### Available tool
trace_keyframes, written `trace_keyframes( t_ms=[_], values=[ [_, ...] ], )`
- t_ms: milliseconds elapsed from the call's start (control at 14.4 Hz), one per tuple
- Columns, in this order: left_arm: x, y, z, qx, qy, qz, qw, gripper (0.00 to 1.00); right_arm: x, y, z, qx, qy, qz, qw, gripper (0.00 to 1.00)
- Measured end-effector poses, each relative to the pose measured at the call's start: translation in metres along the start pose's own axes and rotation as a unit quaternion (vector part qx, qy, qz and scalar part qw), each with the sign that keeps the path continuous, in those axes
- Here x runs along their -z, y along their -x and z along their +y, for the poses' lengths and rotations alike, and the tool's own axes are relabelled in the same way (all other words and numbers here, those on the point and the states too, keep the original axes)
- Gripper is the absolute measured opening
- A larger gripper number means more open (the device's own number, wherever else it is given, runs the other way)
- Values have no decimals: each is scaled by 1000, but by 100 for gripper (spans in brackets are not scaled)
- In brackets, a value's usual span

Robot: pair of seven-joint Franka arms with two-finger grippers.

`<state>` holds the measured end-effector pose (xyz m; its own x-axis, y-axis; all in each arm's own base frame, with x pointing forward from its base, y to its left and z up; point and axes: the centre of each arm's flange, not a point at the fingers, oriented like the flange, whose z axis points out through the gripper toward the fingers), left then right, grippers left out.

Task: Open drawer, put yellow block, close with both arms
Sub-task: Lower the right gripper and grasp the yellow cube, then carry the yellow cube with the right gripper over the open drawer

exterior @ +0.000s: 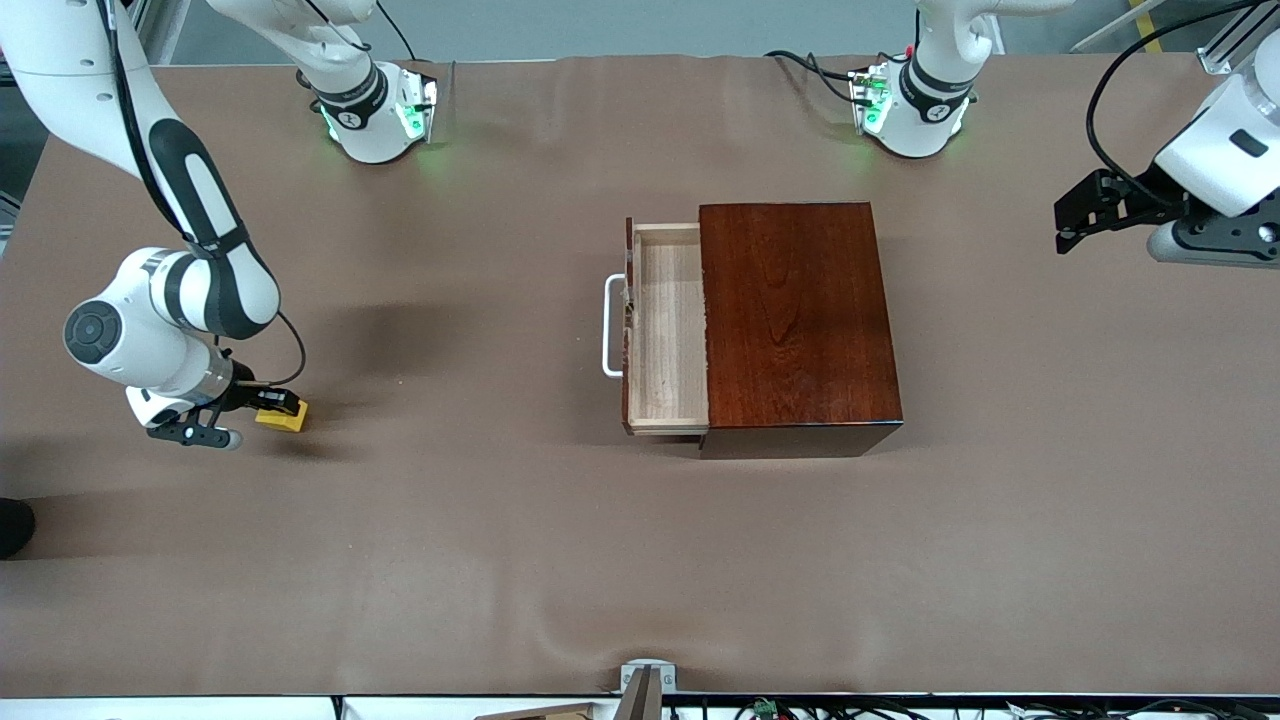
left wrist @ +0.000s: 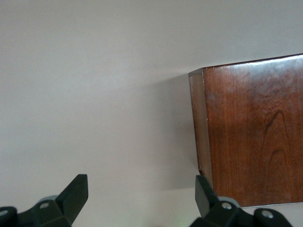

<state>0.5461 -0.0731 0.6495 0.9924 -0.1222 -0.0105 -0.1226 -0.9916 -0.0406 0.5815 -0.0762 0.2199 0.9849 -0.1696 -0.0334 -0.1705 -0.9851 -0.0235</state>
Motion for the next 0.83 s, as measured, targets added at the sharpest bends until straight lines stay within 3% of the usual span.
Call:
trace_keyframes(
  t_ms=[554,831],
  values=[
    [7,17,-18,18,-2,4,1000,100,80,2,-75,-96,-4,-21,995,56],
    [5,17,-19,19,-2,1,1000,100,102,8,-126,-155,-1,-25,988,56]
  ],
)
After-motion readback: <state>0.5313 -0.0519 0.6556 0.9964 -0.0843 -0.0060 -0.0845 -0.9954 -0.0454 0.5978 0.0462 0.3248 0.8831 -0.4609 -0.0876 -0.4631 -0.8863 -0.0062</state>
